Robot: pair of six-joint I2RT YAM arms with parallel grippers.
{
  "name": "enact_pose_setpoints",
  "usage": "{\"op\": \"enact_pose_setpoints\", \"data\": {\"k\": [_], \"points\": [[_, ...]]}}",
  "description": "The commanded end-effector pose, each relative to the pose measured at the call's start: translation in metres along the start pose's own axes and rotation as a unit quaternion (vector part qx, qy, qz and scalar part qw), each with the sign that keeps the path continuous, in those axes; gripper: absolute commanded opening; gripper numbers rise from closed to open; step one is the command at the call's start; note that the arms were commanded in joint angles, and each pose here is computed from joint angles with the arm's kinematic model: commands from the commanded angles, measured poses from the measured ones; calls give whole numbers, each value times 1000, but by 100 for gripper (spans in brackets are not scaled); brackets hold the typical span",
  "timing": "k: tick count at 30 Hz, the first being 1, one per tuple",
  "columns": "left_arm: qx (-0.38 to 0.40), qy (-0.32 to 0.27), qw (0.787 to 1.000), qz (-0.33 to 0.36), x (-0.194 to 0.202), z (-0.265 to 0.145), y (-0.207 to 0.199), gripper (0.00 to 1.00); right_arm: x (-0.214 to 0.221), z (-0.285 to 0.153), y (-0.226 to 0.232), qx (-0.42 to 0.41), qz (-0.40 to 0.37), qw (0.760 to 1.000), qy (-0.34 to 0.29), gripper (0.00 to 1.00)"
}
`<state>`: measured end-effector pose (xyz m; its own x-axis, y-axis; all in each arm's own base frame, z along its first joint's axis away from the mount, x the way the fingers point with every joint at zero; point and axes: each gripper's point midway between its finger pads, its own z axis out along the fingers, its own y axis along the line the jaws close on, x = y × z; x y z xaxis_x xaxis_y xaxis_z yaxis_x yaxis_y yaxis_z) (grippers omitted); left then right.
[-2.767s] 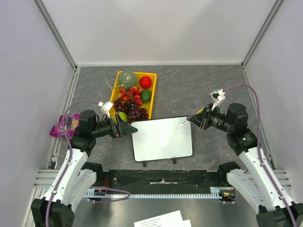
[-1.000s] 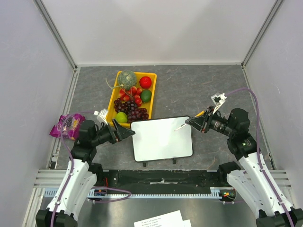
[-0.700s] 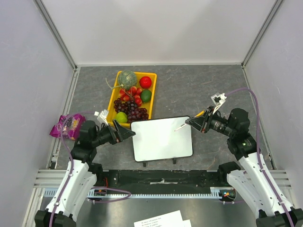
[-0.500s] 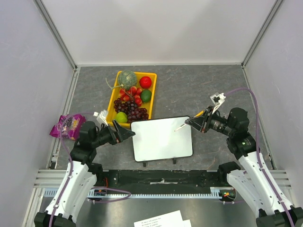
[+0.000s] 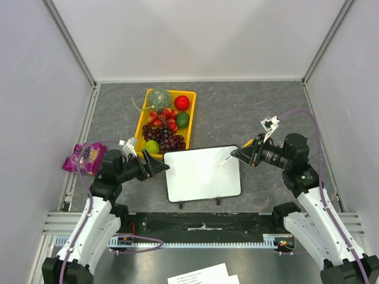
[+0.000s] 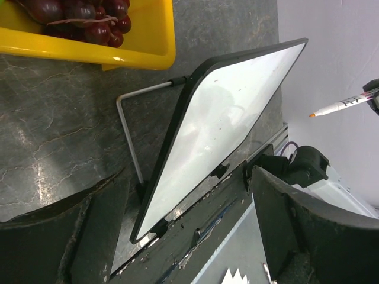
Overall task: Write a sentence on the whiteboard
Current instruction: Move the whiteboard to the center of the board, then write a sentence on the whiteboard.
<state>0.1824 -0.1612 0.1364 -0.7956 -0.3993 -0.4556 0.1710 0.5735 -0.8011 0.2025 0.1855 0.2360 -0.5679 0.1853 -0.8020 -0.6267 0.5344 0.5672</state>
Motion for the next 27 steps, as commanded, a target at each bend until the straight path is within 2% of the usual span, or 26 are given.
{"op": "enact_pose_setpoints", "data": {"k": [1,7,16,27], "points": [[15,-19,999,26,-12,2,-8,88,-5,-2,7,-15,-17,1000,-6,0],[17,-22,999,20,-7,12,4,88,-6,0,5,-17,-20,1000,-11,0],[102,-23,993,62,-2,21,-7,86,-2,6,-1,-16,-9,1000,-6,0],[107,-17,990,89,5,25,2,82,-2,9,-2,-21,-5,1000,-9,0]]}}
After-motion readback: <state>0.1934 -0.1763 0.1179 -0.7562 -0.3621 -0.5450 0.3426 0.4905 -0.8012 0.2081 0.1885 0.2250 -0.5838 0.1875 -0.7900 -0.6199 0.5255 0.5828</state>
